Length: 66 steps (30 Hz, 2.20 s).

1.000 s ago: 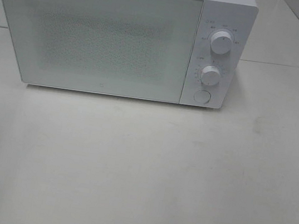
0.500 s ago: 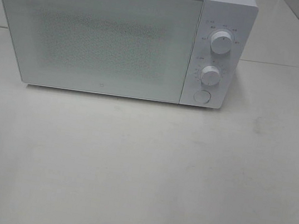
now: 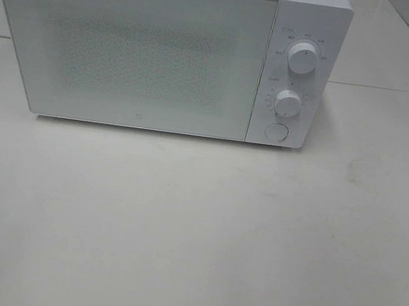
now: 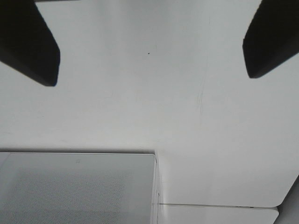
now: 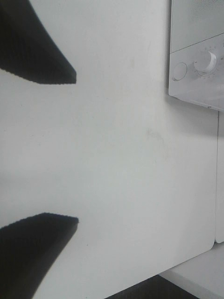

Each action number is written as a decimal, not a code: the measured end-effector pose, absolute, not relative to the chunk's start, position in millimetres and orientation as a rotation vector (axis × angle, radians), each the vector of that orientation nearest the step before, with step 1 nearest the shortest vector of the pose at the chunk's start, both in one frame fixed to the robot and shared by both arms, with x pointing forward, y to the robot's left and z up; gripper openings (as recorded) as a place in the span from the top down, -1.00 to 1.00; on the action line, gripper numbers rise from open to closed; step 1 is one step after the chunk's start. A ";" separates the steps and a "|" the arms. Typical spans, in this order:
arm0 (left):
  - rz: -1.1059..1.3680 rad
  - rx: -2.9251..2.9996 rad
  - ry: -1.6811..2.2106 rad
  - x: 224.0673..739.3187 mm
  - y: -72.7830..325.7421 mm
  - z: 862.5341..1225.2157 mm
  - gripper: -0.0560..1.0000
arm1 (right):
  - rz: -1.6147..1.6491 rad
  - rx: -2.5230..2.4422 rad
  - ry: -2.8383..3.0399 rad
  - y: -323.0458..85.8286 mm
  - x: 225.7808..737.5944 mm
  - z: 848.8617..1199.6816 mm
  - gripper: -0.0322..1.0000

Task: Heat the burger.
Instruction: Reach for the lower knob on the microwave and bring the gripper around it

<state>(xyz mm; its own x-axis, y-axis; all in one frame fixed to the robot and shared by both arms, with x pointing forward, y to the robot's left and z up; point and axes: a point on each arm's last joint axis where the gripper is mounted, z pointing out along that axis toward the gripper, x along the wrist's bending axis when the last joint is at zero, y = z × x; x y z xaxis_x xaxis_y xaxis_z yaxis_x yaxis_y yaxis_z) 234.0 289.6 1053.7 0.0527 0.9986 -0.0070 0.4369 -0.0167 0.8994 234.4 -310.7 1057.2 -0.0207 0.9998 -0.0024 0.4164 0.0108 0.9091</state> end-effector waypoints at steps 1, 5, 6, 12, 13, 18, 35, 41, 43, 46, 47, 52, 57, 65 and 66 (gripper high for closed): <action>0.923 1.561 1.489 234.0 289.6 1053.7 -0.98 | 0.984 1.504 1.537 -310.7 234.4 1057.2 -0.52; 0.924 1.561 1.488 233.8 289.6 1053.7 -0.98 | 0.984 1.504 1.537 -310.7 234.4 1057.2 -0.52; 0.924 1.561 1.488 233.8 289.6 1053.7 -0.98 | 0.984 1.504 1.537 -310.7 234.4 1057.2 -0.52; 0.924 1.561 1.488 233.8 289.6 1053.7 -0.98 | 0.984 1.504 1.537 -310.7 234.4 1057.2 -0.52; 0.924 1.561 1.488 233.8 289.6 1053.7 -0.98 | 0.984 1.504 1.537 -310.7 234.4 1057.2 -0.52; 0.924 1.561 1.488 233.8 289.6 1053.7 -0.98 | 0.984 1.504 1.537 -310.7 234.4 1057.2 -0.52; 0.924 1.561 1.488 233.8 289.6 1053.7 -0.98 | 0.984 1.504 1.537 -310.7 234.4 1057.2 -0.52; 0.924 1.561 1.488 233.8 289.6 1053.7 -0.98 | 1.043 1.448 1.485 -310.4 233.4 1068.4 -0.52; 0.924 1.561 1.488 233.8 289.6 1053.7 -0.98 | 1.060 1.430 1.469 -310.2 233.7 1071.0 -0.52; 0.924 1.561 1.488 233.8 289.6 1053.7 -0.98 | 1.117 1.378 1.417 -309.3 235.6 1077.8 -0.52; 0.924 1.561 1.488 233.8 289.6 1053.7 -0.98 | 1.128 1.371 1.407 -309.1 235.9 1078.9 -0.52; 0.924 1.561 1.488 233.8 289.6 1053.7 -0.98 | 1.158 1.339 1.378 -308.5 237.4 1082.0 -0.51; 0.924 1.561 1.488 233.8 289.6 1053.7 -0.98 | 1.172 1.320 1.369 -307.1 242.8 1077.6 -0.51; 0.924 1.561 1.488 233.8 289.6 1053.7 -0.98 | 1.127 1.356 1.436 -302.0 270.1 1076.7 -0.51; 0.924 1.561 1.488 233.8 289.6 1053.7 -0.98 | 1.110 1.371 1.460 -300.2 279.7 1076.7 -0.51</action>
<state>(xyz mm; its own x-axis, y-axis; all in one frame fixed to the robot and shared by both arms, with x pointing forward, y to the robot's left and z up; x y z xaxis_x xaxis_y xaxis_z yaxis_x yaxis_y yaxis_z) 233.8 289.6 1053.7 0.0522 0.9986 -0.0078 0.4360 -0.0158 0.8998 279.7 -300.2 1076.7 -0.0641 0.9979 0.0014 0.2689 0.0159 0.9631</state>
